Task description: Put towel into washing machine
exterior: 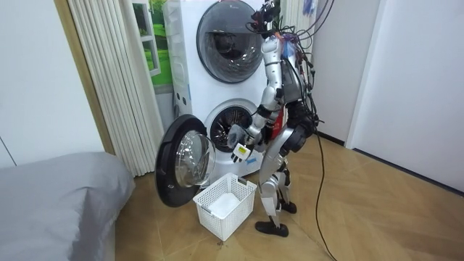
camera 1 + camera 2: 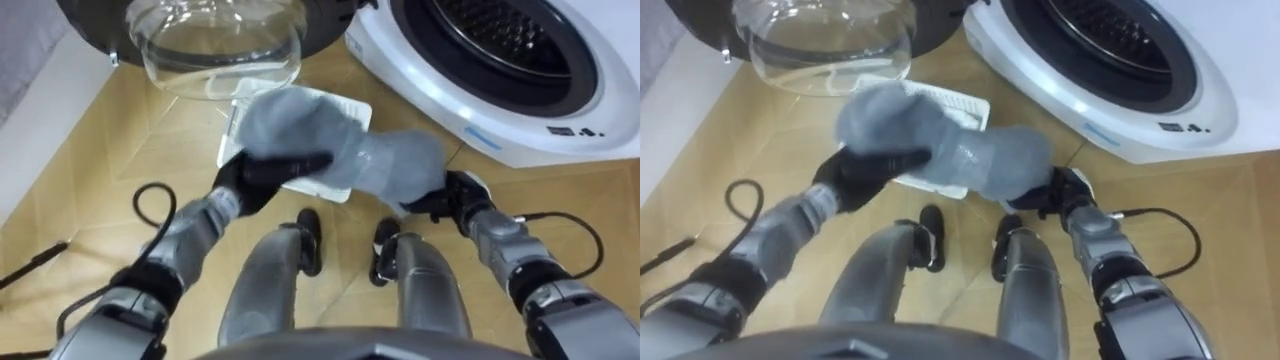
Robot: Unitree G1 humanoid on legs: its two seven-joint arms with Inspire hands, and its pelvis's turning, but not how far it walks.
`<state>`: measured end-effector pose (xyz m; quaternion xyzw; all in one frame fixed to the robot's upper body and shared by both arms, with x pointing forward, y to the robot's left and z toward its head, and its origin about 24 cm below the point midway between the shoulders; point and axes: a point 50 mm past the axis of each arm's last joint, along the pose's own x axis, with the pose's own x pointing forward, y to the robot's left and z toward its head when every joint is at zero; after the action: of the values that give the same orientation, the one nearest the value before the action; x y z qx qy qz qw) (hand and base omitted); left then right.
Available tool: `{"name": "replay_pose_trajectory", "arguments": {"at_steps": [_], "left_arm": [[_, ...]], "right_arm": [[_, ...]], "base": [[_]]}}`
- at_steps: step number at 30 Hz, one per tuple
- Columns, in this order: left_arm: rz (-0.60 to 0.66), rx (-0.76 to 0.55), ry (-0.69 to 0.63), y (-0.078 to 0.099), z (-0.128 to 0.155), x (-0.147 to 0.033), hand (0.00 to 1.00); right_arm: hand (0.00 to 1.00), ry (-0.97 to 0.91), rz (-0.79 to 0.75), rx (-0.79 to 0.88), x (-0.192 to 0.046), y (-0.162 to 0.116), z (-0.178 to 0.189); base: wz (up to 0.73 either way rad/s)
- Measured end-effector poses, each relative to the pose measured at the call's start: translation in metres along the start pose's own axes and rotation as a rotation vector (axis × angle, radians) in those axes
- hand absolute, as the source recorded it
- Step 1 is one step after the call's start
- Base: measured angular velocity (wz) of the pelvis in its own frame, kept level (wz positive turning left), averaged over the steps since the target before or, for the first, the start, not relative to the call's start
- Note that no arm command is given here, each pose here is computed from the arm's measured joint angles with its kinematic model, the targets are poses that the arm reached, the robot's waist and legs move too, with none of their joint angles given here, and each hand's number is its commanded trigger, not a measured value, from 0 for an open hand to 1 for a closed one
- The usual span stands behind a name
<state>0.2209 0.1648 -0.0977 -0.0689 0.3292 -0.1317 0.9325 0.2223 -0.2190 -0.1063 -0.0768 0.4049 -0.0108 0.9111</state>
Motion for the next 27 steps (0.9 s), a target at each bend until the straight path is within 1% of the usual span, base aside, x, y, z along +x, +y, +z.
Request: {"name": "replay_pose_trajectory", "arguments": {"at_steps": [2, 6, 10, 14, 22, 27], "left_arm": [[0.083, 0.099, 0.048, 0.008, -0.01, -0.003, 0.0], [0.18, 0.199, 0.11, 0.016, -0.024, -0.008, 0.0], [0.257, 0.198, 0.154, 0.023, -0.042, -0.018, 0.0], [0.315, 0.216, 0.177, 0.028, -0.053, -0.025, 0.0], [0.381, 0.237, 0.192, 0.034, -0.056, -0.028, 0.0], [0.389, 0.236, 0.188, 0.034, -0.056, -0.028, 0.0]], "right_arm": [[1.0, 0.006, -0.024, 0.023, 0.001, -0.003, 0.0], [1.0, -0.014, -0.074, 0.047, 0.001, -0.009, 0.005], [1.0, -0.06, -0.147, 0.136, 0.001, -0.021, 0.015], [1.0, -0.109, -0.211, 0.209, 0.001, -0.029, 0.028], [1.0, -0.156, -0.35, 0.3, 0.0, -0.04, 0.045], [1.0, -0.201, -0.455, 0.337, -0.004, -0.051, 0.057]], "base": [[0.0], [0.0], [0.0], [-0.05], [-0.02], [0.0]]}}
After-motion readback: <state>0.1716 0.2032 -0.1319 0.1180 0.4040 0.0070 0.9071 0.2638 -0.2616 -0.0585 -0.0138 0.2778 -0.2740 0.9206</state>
